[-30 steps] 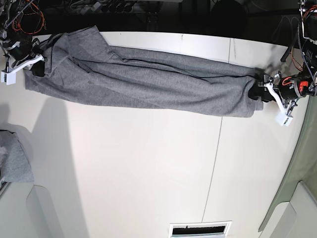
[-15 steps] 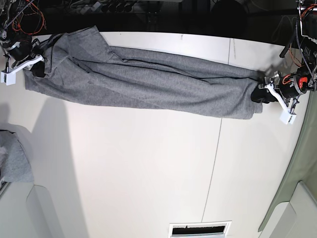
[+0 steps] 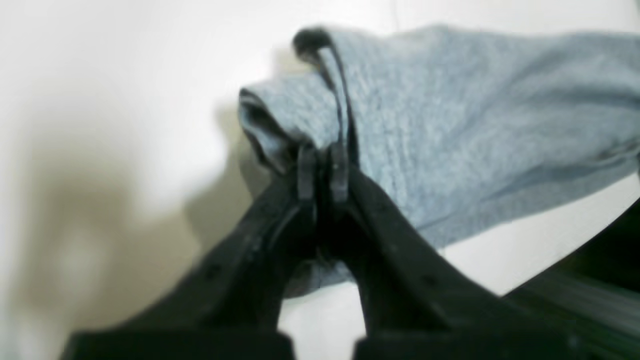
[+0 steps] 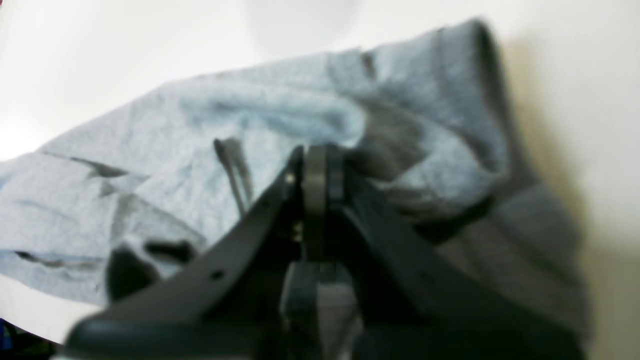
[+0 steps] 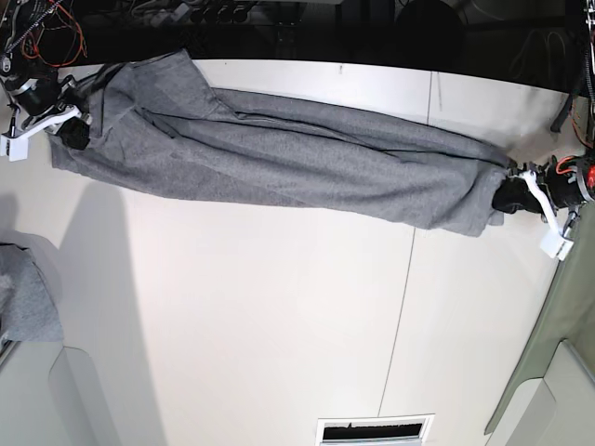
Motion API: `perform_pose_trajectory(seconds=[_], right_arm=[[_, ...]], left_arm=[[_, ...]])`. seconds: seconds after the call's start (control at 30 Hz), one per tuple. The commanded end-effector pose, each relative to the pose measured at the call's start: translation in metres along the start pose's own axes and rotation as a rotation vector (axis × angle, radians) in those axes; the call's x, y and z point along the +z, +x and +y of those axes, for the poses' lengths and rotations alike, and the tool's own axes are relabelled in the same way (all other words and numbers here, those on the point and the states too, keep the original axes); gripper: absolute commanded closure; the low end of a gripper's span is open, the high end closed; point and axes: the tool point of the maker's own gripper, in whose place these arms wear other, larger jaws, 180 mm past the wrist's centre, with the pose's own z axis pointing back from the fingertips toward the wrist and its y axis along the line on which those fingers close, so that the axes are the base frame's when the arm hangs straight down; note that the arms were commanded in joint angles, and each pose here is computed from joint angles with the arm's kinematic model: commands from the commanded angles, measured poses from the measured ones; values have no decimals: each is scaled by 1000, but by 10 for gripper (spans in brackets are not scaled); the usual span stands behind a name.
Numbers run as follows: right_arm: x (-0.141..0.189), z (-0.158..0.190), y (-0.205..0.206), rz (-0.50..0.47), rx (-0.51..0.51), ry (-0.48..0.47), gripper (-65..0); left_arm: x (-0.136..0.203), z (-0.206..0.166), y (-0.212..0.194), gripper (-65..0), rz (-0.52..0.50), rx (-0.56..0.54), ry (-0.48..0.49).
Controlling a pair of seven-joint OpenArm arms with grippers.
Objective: Layout the t-shirt on the table in an organized manner, then fold the t-shirt properly
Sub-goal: 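Hold both ends of the grey strip and adjust grips, then carry the strip end with the left gripper toward the right gripper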
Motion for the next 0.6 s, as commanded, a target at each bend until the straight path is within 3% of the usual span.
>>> perform_pose_trajectory(seconds=[0.0,0.2,0.4,0.57], right_arm=[[3,4,18,-52,20,26,0],[3,5,20,-59,11,34,0],[3,5,20,-59,11,34,0],[3,5,19,-59,11,34,0]], left_arm=[[13,-1,24,0,-42,-51,-4],[26,-46,40,0,-15,-177,-94],[26,-117,56,0,-114,-298,-211],[11,-175,65,0,-201,-332,-310]])
